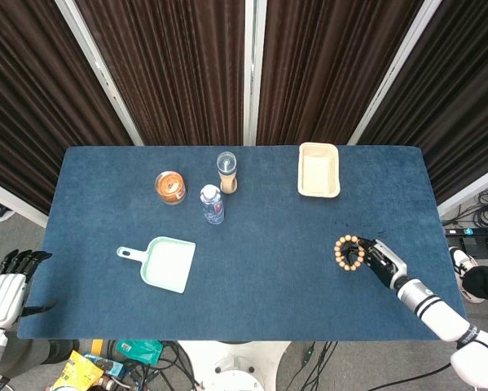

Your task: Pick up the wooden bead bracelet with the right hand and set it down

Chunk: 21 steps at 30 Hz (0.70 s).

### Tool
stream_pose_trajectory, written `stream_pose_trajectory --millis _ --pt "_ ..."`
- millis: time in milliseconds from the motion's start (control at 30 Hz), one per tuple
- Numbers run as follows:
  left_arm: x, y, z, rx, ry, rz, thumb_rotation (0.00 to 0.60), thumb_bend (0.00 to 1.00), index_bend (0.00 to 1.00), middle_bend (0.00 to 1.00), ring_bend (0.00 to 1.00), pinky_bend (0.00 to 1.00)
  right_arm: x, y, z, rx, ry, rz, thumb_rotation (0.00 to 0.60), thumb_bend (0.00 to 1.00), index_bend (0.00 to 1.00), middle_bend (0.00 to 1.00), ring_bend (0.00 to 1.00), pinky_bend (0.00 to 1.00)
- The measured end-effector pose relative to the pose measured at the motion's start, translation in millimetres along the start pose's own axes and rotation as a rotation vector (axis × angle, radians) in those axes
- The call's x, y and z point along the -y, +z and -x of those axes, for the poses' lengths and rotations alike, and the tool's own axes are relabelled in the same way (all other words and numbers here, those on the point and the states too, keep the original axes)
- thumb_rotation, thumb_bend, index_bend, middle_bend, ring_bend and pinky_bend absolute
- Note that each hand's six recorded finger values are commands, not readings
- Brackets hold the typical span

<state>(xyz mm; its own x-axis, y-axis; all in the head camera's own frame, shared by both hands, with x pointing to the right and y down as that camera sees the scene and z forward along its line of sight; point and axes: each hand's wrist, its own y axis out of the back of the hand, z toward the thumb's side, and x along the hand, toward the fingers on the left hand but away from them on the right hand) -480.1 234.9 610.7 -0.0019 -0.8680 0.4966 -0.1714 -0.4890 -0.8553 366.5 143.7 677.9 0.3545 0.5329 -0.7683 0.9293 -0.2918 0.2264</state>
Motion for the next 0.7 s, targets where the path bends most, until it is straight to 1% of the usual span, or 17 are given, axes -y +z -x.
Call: stream_pose_trajectory --millis 67,100,133,167,200,233,267,333,433,533,567,633,667,700 --pt "0.1 0.5 -0.1 0.001 0.001 0.002 0.600 0.00 0.19 0.16 0.09 0.06 1.5 2.1 -1.3 -0.018 0.005 0.028 0.233 0.92 0.90 0.68 0.34 0.00" --pt "-0.1 0.7 -0.1 0.002 0.002 0.002 0.600 0.00 0.19 0.16 0.09 0.06 3.1 3.8 -1.7 -0.036 0.015 0.049 0.242 0.92 0.87 0.68 0.32 0.00" --pt "-0.3 1.0 -0.1 0.002 0.003 0.001 0.600 0.00 0.19 0.16 0.09 0.06 4.8 5.0 -1.9 -0.051 0.025 0.067 0.249 0.89 0.83 0.66 0.30 0.00" --pt "-0.6 1.3 -0.1 0.003 0.004 0.000 0.600 0.00 0.19 0.16 0.09 0.06 6.8 6.3 -1.9 -0.067 0.039 0.085 0.240 0.84 0.77 0.64 0.27 0.00" --pt "-0.9 1.4 -0.2 0.003 0.005 0.000 0.600 0.00 0.19 0.16 0.09 0.06 10.1 8.3 -1.6 -0.091 0.063 0.106 0.223 0.76 0.71 0.62 0.25 0.00" --pt "-1.3 1.7 -0.1 0.004 0.006 -0.001 0.600 0.00 0.19 0.16 0.09 0.06 12.8 9.7 -1.3 -0.110 0.084 0.116 0.208 0.68 0.66 0.60 0.23 0.00" --pt "-1.6 1.9 -0.1 0.004 0.007 -0.001 0.600 0.00 0.19 0.16 0.09 0.06 15.6 11.2 -0.9 -0.129 0.107 0.120 0.195 0.57 0.62 0.58 0.21 0.00" --pt "-2.2 2.1 0.0 0.002 0.009 -0.001 0.600 0.00 0.19 0.16 0.09 0.06 22.8 14.1 0.9 -0.176 0.161 0.117 0.191 0.44 0.57 0.56 0.20 0.00" --pt "-2.7 1.5 0.6 -0.003 0.013 -0.001 0.600 0.00 0.19 0.16 0.09 0.06 33.6 16.6 5.9 -0.232 0.225 0.141 0.189 0.34 0.50 0.54 0.20 0.00" --pt "-2.7 1.0 1.8 -0.007 0.015 0.000 0.600 0.00 0.19 0.16 0.09 0.06 48.1 16.8 12.7 -0.260 0.283 0.201 0.187 0.19 0.44 0.52 0.18 0.00" --pt "-2.6 0.9 2.0 -0.008 0.014 0.000 0.600 0.00 0.19 0.16 0.09 0.06 52.2 16.4 15.6 -0.264 0.296 0.217 0.178 0.13 0.42 0.51 0.18 0.00" --pt "-2.5 0.4 2.5 -0.011 0.015 0.001 0.600 0.00 0.19 0.16 0.09 0.06 58.4 15.4 21.5 -0.269 0.309 0.231 0.141 0.06 0.41 0.51 0.17 0.00" --pt "-2.5 0.2 2.8 -0.012 0.016 0.000 0.600 0.00 0.19 0.16 0.09 0.06 59.6 15.5 23.2 -0.271 0.309 0.227 0.116 0.03 0.40 0.51 0.17 0.00" --pt "-2.6 0.0 3.1 -0.013 0.016 0.000 0.600 0.00 0.19 0.16 0.09 0.06 61.0 15.8 25.3 -0.276 0.306 0.216 0.103 0.02 0.39 0.51 0.18 0.00"
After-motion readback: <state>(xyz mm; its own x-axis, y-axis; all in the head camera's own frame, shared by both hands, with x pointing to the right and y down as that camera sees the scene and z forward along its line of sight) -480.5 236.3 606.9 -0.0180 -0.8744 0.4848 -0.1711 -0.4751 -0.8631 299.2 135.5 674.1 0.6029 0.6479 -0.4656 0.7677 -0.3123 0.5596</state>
